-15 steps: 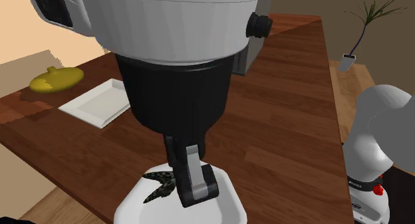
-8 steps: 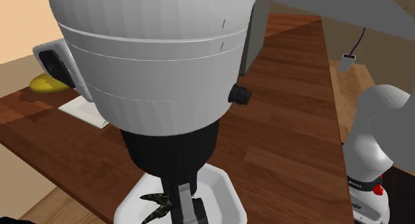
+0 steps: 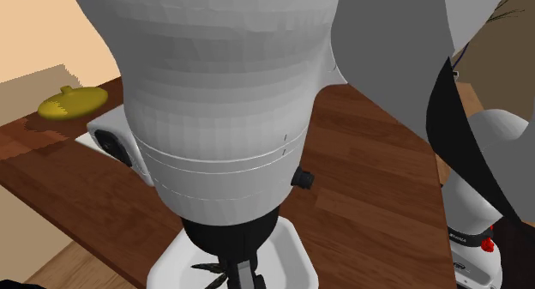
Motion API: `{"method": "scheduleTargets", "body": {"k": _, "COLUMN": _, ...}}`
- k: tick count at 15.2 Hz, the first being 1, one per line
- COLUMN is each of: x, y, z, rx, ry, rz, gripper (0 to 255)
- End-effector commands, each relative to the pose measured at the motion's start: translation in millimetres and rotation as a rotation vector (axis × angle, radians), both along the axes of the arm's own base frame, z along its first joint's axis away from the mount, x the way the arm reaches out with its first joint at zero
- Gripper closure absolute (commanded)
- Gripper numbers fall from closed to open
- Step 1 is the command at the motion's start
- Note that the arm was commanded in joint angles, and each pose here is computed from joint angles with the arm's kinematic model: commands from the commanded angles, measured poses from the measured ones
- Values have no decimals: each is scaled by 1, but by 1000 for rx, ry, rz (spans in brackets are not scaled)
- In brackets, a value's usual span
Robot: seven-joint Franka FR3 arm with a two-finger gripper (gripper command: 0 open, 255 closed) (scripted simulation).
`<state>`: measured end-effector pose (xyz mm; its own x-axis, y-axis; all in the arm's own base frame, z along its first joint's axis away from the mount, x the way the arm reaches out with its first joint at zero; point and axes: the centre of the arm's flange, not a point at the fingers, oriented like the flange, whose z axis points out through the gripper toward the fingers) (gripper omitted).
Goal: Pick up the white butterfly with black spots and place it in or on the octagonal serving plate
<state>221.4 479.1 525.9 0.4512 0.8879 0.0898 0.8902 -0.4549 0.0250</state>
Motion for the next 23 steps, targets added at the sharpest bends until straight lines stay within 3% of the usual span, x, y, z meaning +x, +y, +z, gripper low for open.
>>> {"method": "scheduleTargets", "body": {"k": 1, "x": 0, "y": 0, "z": -1, "rx": 0, "ry": 0, "rz": 0, "gripper": 255}}
{"method": "scheduleTargets", "body": {"k": 6, "x": 0, "y": 0, "z": -1, "rx": 0, "ry": 0, "rz": 0, "gripper": 255}}
{"method": "scheduleTargets", "body": {"k": 7, "x": 0, "y": 0, "z": -1, "rx": 0, "ry": 0, "rz": 0, "gripper": 0}}
{"method": "scheduleTargets", "body": {"k": 12, "x": 0, "y": 0, "z": -1, "rx": 0, "ry": 0, "rz": 0, "gripper": 0}}
{"method": "scheduleTargets", "body": {"k": 16, "x": -4, "y": -3, "z": 48, "rx": 0, "ry": 0, "rz": 0, "gripper": 0}}
{"method": "scheduleTargets", "body": {"k": 23, "x": -4, "y": -3, "z": 48, "rx": 0, "ry": 0, "rz": 0, "gripper": 0}}
